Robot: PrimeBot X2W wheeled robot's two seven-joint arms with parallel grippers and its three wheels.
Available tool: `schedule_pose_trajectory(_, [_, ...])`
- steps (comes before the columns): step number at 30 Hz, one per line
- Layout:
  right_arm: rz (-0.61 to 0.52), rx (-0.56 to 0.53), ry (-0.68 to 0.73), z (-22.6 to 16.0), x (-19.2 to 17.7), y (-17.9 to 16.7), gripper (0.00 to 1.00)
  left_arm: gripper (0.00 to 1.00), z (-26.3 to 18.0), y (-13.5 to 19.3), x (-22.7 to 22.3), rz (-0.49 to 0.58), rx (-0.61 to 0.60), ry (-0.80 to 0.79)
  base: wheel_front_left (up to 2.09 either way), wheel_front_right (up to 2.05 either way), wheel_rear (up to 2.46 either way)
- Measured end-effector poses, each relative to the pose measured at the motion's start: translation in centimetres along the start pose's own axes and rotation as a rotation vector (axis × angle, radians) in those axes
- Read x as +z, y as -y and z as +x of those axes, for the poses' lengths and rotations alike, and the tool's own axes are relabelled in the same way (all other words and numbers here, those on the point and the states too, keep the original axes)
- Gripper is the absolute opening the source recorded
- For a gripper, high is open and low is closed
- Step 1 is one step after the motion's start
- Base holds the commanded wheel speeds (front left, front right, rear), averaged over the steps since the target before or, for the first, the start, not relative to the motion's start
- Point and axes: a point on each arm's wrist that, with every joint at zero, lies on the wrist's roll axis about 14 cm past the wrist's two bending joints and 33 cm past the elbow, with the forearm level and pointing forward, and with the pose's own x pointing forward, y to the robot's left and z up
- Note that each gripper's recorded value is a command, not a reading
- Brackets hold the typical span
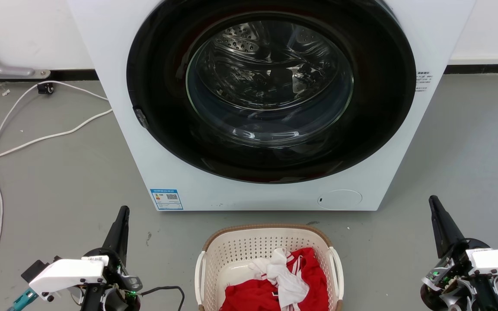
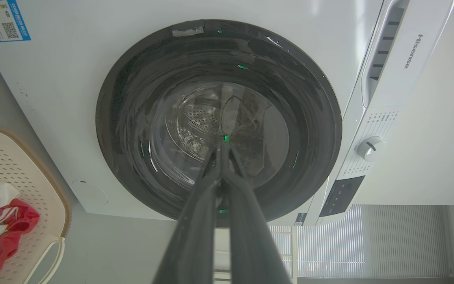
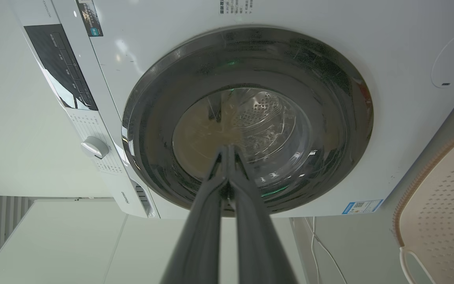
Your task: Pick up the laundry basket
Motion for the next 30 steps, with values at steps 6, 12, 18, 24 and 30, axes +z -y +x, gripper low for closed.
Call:
schedule_pose_trajectory(6, [-0.002, 0.0, 0.0, 0.0, 0.0, 0.0, 0.0, 0.0, 0.0, 0.0, 0.0, 0.002, 0.0, -0.001, 0.0, 0.0, 0.0])
schedule_pose_trajectory(12, [-0.002, 0.001, 0.001, 0.0, 0.0, 0.0, 0.0, 0.0, 0.0, 0.0, 0.0, 0.001, 0.0, -0.002, 0.0, 0.0, 0.0])
schedule_pose_trajectory(18, [-0.002, 0.001, -0.001, 0.0, 0.0, 0.0, 0.0, 0.0, 0.0, 0.0, 0.0, 0.001, 0.0, -0.001, 0.0, 0.0, 0.0])
schedule_pose_trajectory(24, [-0.002, 0.001, -0.001, 0.0, 0.0, -0.1, 0.0, 0.0, 0.0, 0.0, 0.0, 0.0, 0.0, 0.0, 0.0, 0.0, 0.0])
schedule_pose_trajectory(30, [0.003, -0.05, 0.002, -0.7, 0.0, 1.7, 1.0, 1.0, -0.8, -1.8, -0.2, -0.009, 0.054, 0.001, 0.0, 0.0, 0.0])
